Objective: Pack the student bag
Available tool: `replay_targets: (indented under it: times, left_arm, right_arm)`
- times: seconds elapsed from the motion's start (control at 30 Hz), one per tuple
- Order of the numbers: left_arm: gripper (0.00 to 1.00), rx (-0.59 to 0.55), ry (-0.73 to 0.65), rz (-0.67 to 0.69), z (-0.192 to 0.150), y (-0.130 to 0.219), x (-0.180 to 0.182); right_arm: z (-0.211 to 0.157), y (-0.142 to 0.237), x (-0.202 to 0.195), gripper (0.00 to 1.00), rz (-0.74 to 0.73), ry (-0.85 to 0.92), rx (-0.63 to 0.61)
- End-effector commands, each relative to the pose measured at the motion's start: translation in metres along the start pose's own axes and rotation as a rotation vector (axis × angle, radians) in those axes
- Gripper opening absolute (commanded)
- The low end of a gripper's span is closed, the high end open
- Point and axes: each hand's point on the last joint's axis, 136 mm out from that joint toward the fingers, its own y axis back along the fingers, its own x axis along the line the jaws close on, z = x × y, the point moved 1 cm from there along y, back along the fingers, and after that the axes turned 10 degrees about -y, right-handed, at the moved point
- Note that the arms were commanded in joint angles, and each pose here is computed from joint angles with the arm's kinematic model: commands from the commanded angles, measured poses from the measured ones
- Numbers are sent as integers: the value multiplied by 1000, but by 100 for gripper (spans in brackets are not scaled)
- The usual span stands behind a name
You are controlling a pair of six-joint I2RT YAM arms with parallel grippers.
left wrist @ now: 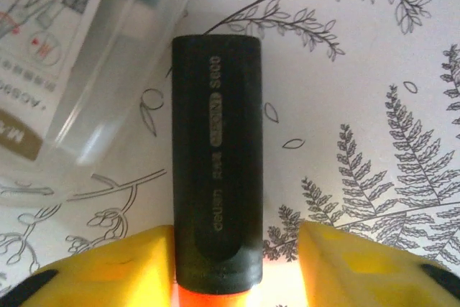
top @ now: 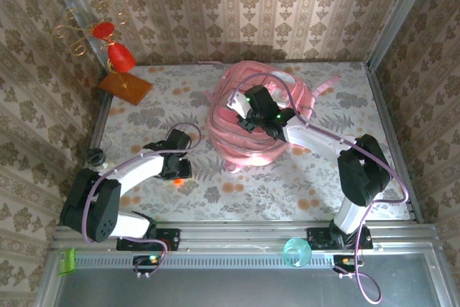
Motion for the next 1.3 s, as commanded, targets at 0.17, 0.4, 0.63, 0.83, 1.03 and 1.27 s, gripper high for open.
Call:
replay_targets:
  times: [0.17, 0.4, 0.63, 0.83, 1.03, 1.27]
  left_arm:
    - [27, -61, -40, -47, 14, 0, -14]
    - [23, -262, -155, -313, 41, 64, -90]
    - [23, -437, -90, -662, 89, 130, -158]
    - [23, -412, -11, -842, 139, 144, -207]
    - [23, -467, 143, -881, 183, 139, -222]
    - [32, -573, 296, -833, 217, 129, -217]
  right_arm:
    - [39, 29, -16, 4, -14, -75, -106]
    - [51, 45, -33, 1, 16, -190, -129]
    - [67, 55, -36, 0, 83, -288, -171]
    - [81, 60, -40, 0, 136, -377, -206]
    - [89, 61, -44, 0, 158, -440, -228]
    - [95, 57, -41, 0, 202, -499, -254]
